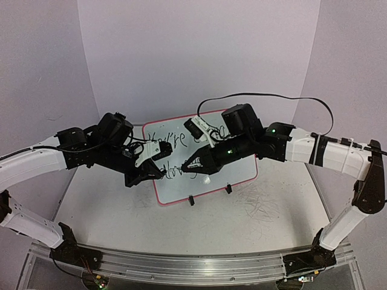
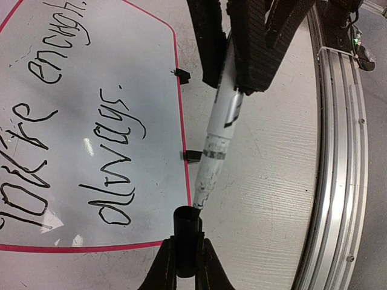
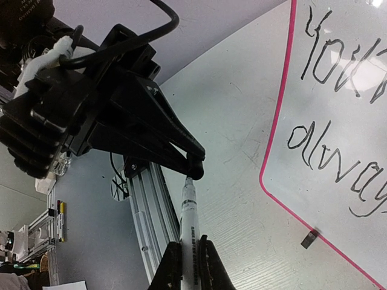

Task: Write a sentence on the whiteboard
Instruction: Insert the whiteboard marker without the cap into the pen cap.

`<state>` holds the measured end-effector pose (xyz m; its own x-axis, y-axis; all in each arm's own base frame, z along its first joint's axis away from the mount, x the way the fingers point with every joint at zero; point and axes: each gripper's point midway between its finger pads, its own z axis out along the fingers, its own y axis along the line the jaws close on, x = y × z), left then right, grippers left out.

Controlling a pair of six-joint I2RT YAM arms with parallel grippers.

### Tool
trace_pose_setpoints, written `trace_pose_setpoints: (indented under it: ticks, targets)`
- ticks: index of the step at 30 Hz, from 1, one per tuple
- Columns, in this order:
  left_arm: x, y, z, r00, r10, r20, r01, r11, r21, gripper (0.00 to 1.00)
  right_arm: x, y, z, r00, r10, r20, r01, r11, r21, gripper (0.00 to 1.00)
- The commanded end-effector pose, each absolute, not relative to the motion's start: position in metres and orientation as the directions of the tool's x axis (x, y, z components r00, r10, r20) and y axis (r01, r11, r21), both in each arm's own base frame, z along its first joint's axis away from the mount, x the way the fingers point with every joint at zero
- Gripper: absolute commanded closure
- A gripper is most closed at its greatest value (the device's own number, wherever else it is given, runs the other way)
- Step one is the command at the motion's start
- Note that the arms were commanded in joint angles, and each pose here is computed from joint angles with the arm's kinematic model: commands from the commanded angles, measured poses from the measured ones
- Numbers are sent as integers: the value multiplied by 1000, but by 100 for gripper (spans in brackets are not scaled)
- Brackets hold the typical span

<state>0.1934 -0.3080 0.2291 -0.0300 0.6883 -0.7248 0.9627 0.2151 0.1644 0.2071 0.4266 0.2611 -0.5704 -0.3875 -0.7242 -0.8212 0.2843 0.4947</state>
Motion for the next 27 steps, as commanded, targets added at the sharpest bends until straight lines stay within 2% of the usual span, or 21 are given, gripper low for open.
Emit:
trace_pose_setpoints:
  ticks: [1, 27]
  targets:
    - [191, -316, 253, 20, 639, -769, 961, 200, 191, 100, 209, 427, 270, -553, -360, -751, -832, 284, 477, 100]
    - [190, -313, 251, 13, 641, -767, 959, 210, 191, 100, 211, 424, 283, -541, -297, -787, -837, 285, 468, 100]
